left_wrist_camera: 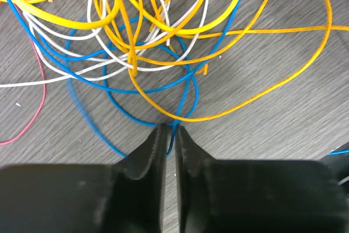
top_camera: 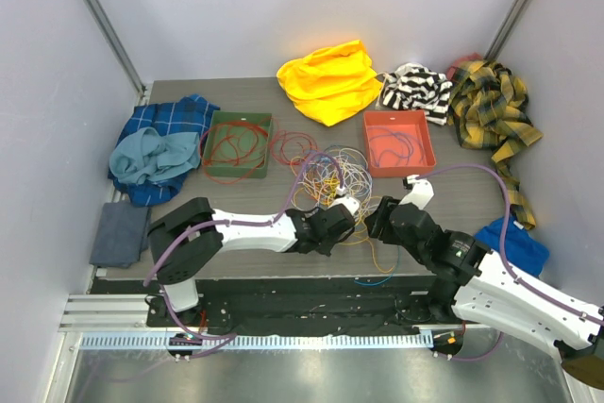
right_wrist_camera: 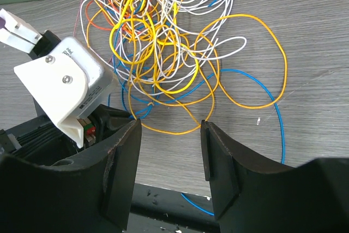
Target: Untangle the cables
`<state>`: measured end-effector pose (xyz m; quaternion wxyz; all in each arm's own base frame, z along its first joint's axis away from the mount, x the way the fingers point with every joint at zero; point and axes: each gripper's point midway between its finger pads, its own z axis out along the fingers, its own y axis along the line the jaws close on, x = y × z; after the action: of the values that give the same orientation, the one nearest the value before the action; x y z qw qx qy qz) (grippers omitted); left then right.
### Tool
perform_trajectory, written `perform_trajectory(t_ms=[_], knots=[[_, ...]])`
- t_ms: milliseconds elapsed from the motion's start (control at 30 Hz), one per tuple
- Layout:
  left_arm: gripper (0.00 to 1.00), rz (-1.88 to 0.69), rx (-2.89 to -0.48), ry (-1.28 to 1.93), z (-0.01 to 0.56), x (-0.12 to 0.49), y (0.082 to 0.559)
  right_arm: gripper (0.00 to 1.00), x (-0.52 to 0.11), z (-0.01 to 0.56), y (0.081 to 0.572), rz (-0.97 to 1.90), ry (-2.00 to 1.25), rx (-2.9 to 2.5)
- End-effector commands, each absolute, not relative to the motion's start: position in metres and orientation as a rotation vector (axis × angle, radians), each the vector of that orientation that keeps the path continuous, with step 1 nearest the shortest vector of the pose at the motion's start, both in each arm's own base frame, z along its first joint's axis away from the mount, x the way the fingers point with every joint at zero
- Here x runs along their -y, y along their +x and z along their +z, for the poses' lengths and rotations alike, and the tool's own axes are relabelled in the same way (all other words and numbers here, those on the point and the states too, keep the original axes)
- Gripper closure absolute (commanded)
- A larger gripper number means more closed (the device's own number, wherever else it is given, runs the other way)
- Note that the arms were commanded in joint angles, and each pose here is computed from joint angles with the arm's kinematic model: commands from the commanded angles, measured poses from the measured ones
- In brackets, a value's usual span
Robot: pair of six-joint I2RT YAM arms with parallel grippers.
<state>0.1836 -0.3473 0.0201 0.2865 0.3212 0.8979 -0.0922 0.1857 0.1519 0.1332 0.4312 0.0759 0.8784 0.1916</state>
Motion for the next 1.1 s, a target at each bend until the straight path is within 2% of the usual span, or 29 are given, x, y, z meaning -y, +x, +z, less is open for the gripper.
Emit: perform_trajectory(t_ms=[0, 33, 133, 267, 300, 367, 400, 600, 833, 1067], knots=[[0.92, -0.173, -2.424, 0.829, 0.016, 0.332, 0.191, 0.45, -0.150, 0.138, 0.189, 0.468, 0.206, -2.163], [1.00, -0.166, -2.422, 0.821, 0.020, 0.329, 0.191, 0.45, -0.150, 0.138, 0.189, 0.473, 0.204, -2.162], [1.00, -0.168, -2.407, 0.773, 0.049, 0.319, 0.191, 0.45, -0.151, 0.142, 0.189, 0.482, 0.201, -2.154], [1.00, -0.229, -2.263, 0.612, 0.138, 0.304, 0.203, 0.45, -0.154, 0.149, 0.191, 0.492, 0.175, -2.141], [1.00, -0.249, -2.183, 0.531, 0.181, 0.294, 0.209, 0.45, -0.156, 0.150, 0.191, 0.495, 0.159, -2.140], [1.00, -0.266, -2.104, 0.453, 0.222, 0.282, 0.216, 0.45, -0.162, 0.161, 0.195, 0.523, 0.136, -2.116], [1.00, -0.320, -2.037, 0.390, 0.261, 0.275, 0.219, 0.45, -0.168, 0.166, 0.195, 0.544, 0.120, -2.114], [1.00, -0.369, -1.865, 0.262, 0.363, 0.246, 0.227, 0.45, -0.195, 0.194, 0.202, 0.649, 0.046, -2.066], [1.00, -0.403, -1.757, 0.224, 0.422, 0.248, 0.235, 0.40, -0.235, 0.236, 0.210, 0.821, -0.056, -1.963], [1.00, -0.430, -1.714, 0.234, 0.458, 0.262, 0.240, 0.36, -0.244, 0.272, 0.228, 0.790, -0.069, -1.844]])
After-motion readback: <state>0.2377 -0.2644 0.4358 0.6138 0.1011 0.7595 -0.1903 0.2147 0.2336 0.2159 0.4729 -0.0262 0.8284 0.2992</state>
